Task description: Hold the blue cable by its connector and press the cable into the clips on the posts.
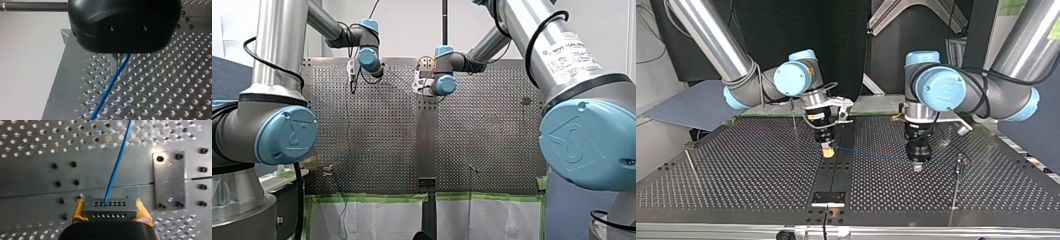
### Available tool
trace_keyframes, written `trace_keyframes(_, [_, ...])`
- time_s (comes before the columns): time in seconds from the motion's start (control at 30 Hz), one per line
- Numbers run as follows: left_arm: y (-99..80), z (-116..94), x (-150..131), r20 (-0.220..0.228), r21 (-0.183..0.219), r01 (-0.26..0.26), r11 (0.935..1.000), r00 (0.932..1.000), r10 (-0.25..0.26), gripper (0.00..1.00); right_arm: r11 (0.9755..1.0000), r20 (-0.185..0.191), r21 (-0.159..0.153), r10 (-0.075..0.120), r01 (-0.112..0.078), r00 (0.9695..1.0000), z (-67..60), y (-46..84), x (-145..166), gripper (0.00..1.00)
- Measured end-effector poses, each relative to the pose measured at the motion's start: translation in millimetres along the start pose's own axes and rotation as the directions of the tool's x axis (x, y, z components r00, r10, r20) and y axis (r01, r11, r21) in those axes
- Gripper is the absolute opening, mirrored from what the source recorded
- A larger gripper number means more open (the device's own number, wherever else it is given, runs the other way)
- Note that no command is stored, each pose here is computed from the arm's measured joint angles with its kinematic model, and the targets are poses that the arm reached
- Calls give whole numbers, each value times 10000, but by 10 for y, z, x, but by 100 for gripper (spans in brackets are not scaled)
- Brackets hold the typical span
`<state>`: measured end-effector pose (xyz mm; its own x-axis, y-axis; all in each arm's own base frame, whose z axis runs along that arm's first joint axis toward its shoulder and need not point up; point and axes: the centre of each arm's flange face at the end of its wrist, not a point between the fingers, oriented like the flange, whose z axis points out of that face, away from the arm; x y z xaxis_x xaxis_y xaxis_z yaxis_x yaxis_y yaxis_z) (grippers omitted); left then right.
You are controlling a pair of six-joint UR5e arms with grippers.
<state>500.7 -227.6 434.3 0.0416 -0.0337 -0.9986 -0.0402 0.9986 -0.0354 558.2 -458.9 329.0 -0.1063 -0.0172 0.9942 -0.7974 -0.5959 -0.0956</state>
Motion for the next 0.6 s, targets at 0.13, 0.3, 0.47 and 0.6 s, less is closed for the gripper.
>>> trace_keyframes(0.13, [-39,-14,156,-186,29,-62,10000,9998,62,0,10000,191,-13,-13,13,9998,-42,12,-92,0])
trace_keyframes(0.3, [-131,-24,444,-623,179,-204,9996,9978,215,0,10000,475,-17,-31,32,9989,-108,22,-224,0])
trace_keyframes(0.47, [-166,-68,703,-850,120,-191,9997,9962,200,0,9999,794,-93,-73,81,9968,-187,50,-379,0])
trace_keyframes(0.6, [-163,-111,859,-913,68,-152,9999,9957,158,0,9998,1066,-155,-127,145,9942,-263,64,-512,0])
